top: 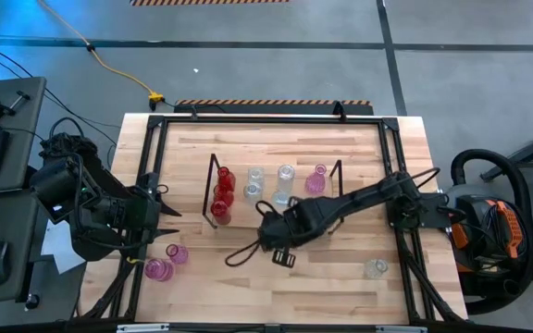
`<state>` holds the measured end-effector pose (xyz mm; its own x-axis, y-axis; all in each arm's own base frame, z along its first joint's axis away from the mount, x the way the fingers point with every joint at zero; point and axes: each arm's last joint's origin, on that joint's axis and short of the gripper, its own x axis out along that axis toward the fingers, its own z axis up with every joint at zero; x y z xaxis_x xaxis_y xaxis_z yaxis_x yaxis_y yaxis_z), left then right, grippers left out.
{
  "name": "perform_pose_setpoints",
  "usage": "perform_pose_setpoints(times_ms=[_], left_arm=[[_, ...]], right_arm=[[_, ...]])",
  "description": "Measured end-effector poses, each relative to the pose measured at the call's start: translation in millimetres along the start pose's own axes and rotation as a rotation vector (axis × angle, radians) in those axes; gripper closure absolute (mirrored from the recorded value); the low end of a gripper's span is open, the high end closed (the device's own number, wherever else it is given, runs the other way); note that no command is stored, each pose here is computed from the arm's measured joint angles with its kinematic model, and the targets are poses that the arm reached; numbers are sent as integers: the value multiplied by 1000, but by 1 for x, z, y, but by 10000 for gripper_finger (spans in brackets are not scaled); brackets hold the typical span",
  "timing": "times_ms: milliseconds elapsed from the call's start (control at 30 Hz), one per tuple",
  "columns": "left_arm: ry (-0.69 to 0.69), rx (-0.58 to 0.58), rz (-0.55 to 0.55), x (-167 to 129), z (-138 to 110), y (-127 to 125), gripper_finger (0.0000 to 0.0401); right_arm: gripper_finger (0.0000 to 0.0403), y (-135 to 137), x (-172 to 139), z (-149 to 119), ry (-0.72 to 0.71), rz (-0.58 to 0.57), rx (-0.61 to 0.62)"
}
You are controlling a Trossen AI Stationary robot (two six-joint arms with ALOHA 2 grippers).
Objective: Sort vases onto shelf
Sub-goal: Put the transparent vase aligned with the other transparent vase on the shelf
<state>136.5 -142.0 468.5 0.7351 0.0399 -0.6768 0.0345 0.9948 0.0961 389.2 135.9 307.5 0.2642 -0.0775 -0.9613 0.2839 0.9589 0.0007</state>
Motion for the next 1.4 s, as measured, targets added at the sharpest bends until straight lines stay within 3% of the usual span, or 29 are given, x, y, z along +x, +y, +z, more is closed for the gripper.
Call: perform_pose_setpoints(times_ms=[167, 467, 633, 800, 1400], left_arm=[[-18, -36, 24, 0, 1, 1, 254], [-56, -74, 72, 0, 2, 2, 254], [-63, -101, 80, 0, 2, 2, 254], [-64, -109, 80, 0, 2, 3, 254], [-65, -98, 81, 0, 2, 3, 254]], right_arm=[[380, -16, 2, 9, 27, 13, -106], [380, -45, 6, 23, 86, 53, -181], [380, -55, 14, 25, 151, 155, -186], [380, -57, 23, 24, 150, 106, -205], [379, -62, 42, 23, 158, 99, -166]])
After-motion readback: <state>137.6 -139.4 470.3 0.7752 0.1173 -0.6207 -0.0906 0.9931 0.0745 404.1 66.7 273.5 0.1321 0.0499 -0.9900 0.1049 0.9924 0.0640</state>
